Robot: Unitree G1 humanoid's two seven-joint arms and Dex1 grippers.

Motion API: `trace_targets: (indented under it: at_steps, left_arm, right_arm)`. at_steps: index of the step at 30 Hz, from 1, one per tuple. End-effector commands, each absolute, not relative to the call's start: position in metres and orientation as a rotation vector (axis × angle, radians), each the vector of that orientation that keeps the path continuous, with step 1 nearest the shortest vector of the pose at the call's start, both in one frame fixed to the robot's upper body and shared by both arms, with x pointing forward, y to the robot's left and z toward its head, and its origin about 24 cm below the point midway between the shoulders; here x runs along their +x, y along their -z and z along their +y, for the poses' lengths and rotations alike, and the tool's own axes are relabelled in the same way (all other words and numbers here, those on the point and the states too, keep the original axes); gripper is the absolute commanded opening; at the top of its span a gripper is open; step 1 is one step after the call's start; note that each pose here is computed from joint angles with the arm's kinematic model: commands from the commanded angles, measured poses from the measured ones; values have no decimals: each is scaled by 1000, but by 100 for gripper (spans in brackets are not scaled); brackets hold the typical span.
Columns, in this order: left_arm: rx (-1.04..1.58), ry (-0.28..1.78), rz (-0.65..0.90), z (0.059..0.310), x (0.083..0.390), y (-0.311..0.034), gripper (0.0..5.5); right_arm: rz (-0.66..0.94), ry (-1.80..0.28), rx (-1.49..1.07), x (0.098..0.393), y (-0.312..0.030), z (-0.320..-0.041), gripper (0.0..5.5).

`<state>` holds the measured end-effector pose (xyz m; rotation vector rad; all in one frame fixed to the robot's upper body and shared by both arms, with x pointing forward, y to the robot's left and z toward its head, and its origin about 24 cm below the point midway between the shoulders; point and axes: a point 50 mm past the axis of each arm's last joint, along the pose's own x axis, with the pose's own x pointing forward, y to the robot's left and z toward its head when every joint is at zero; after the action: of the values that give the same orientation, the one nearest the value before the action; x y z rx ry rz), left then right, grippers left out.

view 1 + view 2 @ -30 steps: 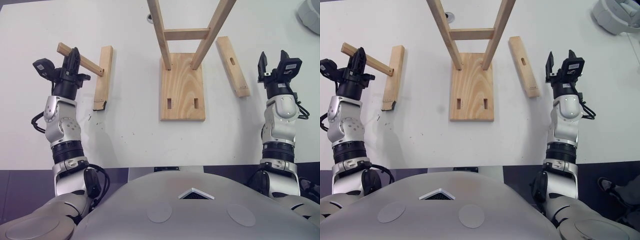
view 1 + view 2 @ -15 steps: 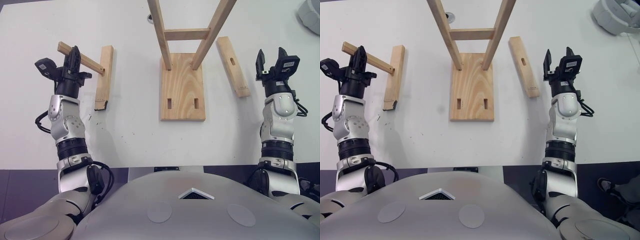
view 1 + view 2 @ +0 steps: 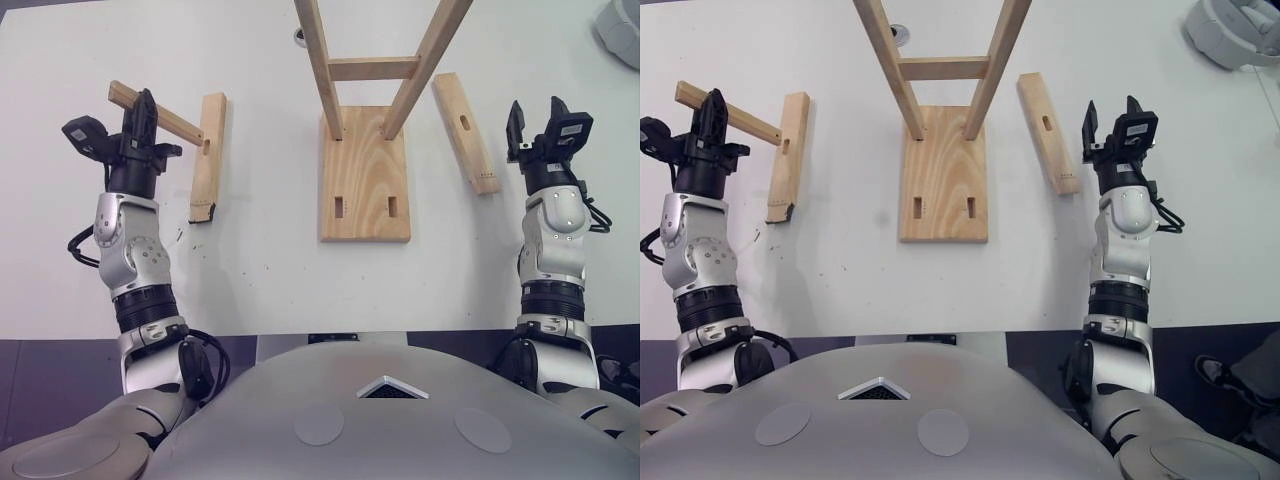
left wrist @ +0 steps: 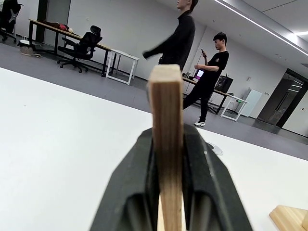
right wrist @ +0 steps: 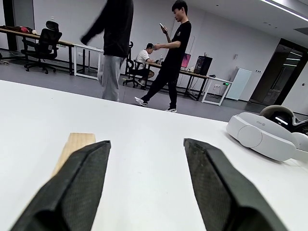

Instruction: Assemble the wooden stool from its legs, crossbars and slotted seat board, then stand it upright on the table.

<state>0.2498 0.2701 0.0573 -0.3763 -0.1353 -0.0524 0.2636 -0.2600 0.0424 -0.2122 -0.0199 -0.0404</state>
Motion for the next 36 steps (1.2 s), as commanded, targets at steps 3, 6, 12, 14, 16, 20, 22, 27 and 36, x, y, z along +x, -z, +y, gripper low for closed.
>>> trace_targets:
  at_steps: [3,6,12,14,16,20,22,27,36]
  left_arm:
    - [-387,26,-97,270,250,-46,40]
    - [-383,24,-80,269,250,-42,40]
    - [-307,14,-43,268,248,-38,40]
    - [-249,-9,-33,268,246,-38,40]
    - [-182,-36,-20,265,243,-38,40]
    - [-103,-42,18,250,237,-31,40]
    - [-89,-40,40,249,233,-26,40]
    - [-59,-33,110,251,226,-14,40]
    - [-27,42,264,241,218,9,40]
  right_arm:
    - [-26,46,-215,263,-43,-260,284]
    - [-25,49,-216,263,-43,-261,284]
    - [-27,54,-218,262,-43,-262,284]
    - [-27,58,-219,262,-43,-263,284]
    - [-28,62,-220,262,-44,-263,284]
    - [-29,63,-221,263,-44,-263,284]
    - [-28,65,-222,262,-43,-264,284]
    - [-32,71,-228,263,-46,-267,284]
    - [-28,65,-238,266,-47,-267,284]
